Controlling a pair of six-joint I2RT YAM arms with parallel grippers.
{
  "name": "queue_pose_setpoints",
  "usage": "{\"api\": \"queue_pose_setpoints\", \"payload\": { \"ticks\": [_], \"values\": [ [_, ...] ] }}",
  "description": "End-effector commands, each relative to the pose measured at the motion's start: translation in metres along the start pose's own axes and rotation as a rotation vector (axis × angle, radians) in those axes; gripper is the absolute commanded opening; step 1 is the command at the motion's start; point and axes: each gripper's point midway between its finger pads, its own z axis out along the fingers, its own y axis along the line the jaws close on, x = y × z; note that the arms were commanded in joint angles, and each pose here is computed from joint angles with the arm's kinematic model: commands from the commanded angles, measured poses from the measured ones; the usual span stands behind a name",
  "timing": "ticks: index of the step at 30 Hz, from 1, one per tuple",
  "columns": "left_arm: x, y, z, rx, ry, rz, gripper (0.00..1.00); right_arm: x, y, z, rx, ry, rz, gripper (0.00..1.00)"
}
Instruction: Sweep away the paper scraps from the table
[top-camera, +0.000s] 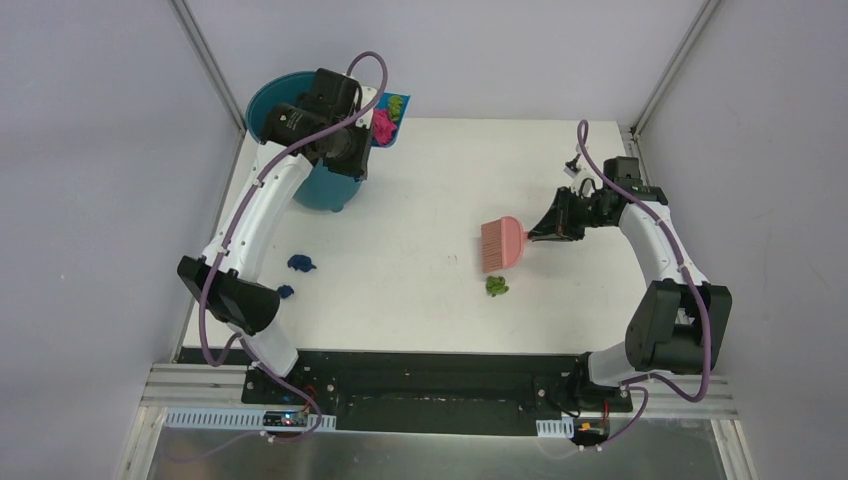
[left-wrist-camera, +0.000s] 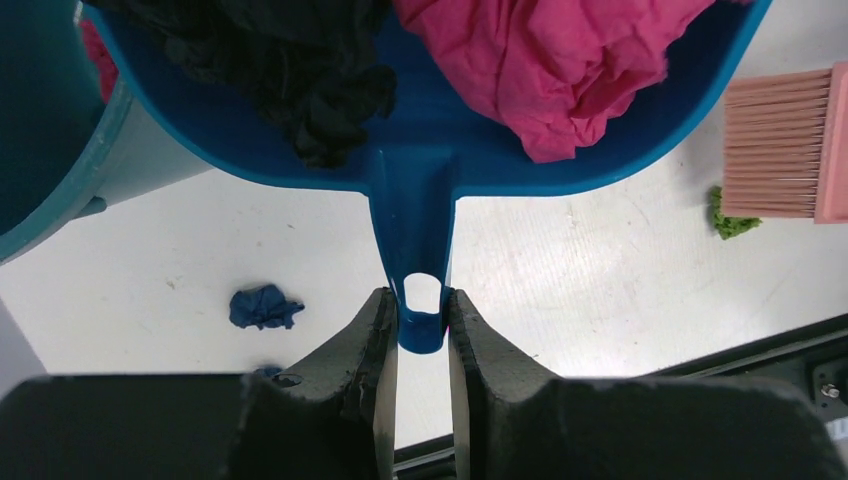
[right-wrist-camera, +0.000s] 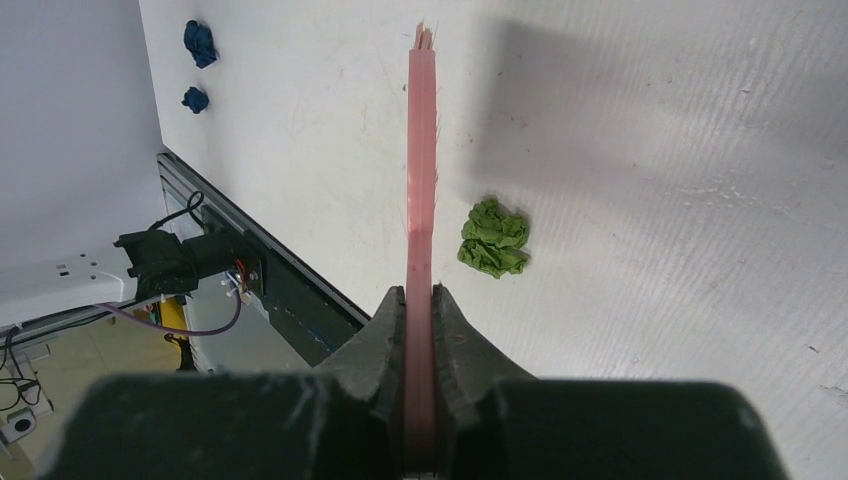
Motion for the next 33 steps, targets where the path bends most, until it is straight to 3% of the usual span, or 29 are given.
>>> {"api": "queue_pose_setpoints", "payload": {
  "ticks": [1,12,21,29,33],
  "values": [
    [-0.021,0.001,-0.006,0.073,-0.052,-0.078,0.0,-0.009,0.007,-0.003,-0.037,-0.035,-0.041,0.0],
    [-0.055,-0.001,-0.002,0.224,-0.123,-0.211,0.0,-0.007,0.003,-0.001,-0.029,-0.024,-0.031,0.0],
    [-0.1,0.011,-0.015,0.422,-0.332,-0.447,0.0,-0.006,0.0,-0.001,-0.011,-0.027,-0.028,0.0],
    [-0.109,0.03,-0.027,0.644,-0.465,-0.714,0.0,-0.006,-0.001,-0.001,-0.013,-0.02,-0.02,0.0],
    [-0.112,0.038,-0.036,0.695,-0.545,-0.769,0.0,-0.006,-0.002,-0.001,-0.012,-0.02,-0.036,0.0]
  ]
}}
